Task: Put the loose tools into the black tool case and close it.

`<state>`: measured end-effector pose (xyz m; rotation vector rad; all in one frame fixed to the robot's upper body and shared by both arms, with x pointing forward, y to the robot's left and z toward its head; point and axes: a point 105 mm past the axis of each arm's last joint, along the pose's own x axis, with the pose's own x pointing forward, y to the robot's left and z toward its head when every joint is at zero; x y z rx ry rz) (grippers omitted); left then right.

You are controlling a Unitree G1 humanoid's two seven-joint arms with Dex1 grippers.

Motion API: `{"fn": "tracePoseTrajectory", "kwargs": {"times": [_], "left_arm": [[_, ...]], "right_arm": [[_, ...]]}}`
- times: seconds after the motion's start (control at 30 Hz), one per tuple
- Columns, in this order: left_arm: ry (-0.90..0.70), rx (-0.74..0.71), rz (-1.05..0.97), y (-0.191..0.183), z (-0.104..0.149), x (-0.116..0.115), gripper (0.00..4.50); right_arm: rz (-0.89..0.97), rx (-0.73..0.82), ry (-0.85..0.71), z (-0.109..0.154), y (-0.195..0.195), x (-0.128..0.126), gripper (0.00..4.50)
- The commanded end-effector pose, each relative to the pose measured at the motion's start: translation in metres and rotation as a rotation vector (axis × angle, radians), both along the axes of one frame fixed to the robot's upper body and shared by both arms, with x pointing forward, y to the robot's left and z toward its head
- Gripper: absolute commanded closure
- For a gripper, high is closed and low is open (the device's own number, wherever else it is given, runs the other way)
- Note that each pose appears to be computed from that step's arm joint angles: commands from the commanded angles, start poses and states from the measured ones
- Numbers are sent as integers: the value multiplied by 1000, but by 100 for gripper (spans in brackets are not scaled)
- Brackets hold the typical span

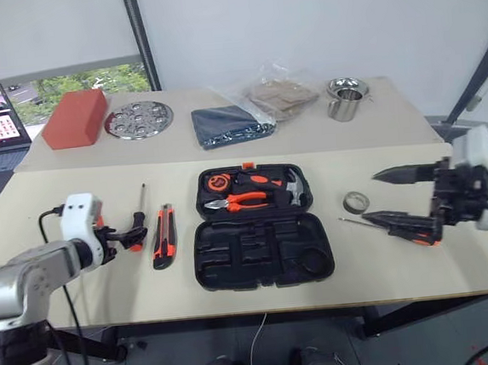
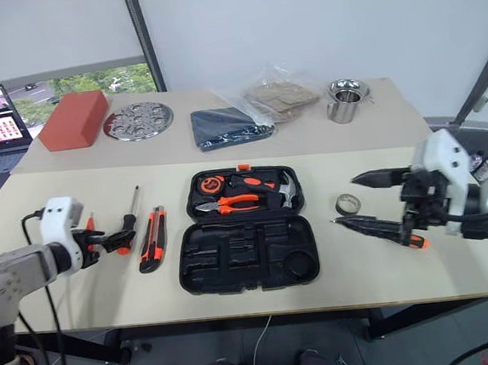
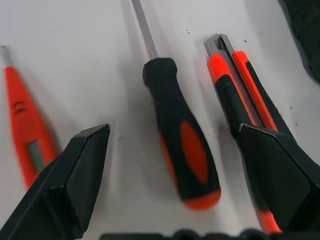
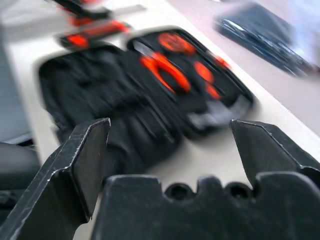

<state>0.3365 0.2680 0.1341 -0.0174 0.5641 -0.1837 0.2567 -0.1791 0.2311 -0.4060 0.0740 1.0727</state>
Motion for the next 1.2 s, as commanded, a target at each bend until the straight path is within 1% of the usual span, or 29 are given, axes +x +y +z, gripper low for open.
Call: {"fn": "tracePoseTrajectory", "kwargs": {"times": [0.03,0.07,0.13,0.17,0.23,0.27,0.33,0.4,0.43,0.47,0.53,0.57,0.63,0.7,0.73,0.77,0.83,0.9,0.97,1.07,1.1,1.2], "left_arm": [[3,50,24,2,2,9,3],[5,53,28,3,1,11,3],[16,76,19,4,-3,15,55],[27,76,15,4,-7,16,71],[45,67,7,3,-13,16,139],[53,67,3,3,-16,16,185],[58,65,-2,2,-21,17,257],[35,58,-11,1,-16,21,321],[5,59,-16,3,-8,25,356],[-24,62,-25,4,2,29,358],[-132,94,-79,5,33,40,358],[-206,120,-151,-1,54,45,358],[-329,163,-363,-27,87,47,358],[-390,209,-616,-63,102,39,358],[-391,238,-747,-82,100,34,358],[-376,265,-883,-105,94,28,358],[-322,305,-1087,-137,75,18,358],[-268,335,-1218,-154,55,10,358],[-232,351,-1280,-162,41,8,358],[-175,395,-1319,-173,19,13,358],[-164,406,-1324,-175,16,15,358],[-171,417,-1291,-176,16,26,358]], "right_arm": [[28,2,-42,6,10,-1,4],[32,2,-44,5,11,-1,4],[41,10,-52,5,14,1,0],[43,13,-56,5,15,2,0],[42,16,-61,5,16,3,0],[42,17,-62,5,16,4,0],[42,19,-66,3,17,5,0],[49,16,-67,1,19,5,0],[60,12,-59,-1,20,4,0],[70,10,-47,-3,21,2,0],[88,2,-16,-7,22,-2,0],[97,-2,3,-9,22,-4,0],[109,-18,25,-13,21,-8,0],[105,-35,26,-18,21,-10,0],[99,-43,27,-20,20,-9,0],[92,-53,25,-23,20,-9,0],[80,-54,25,-26,21,-8,0],[72,-52,23,-27,23,-7,0],[67,-53,21,-29,25,-8,0],[62,-53,22,-32,29,-14,0],[60,-52,22,-32,29,-16,0],[44,-40,21,-31,30,-18,0]]}}
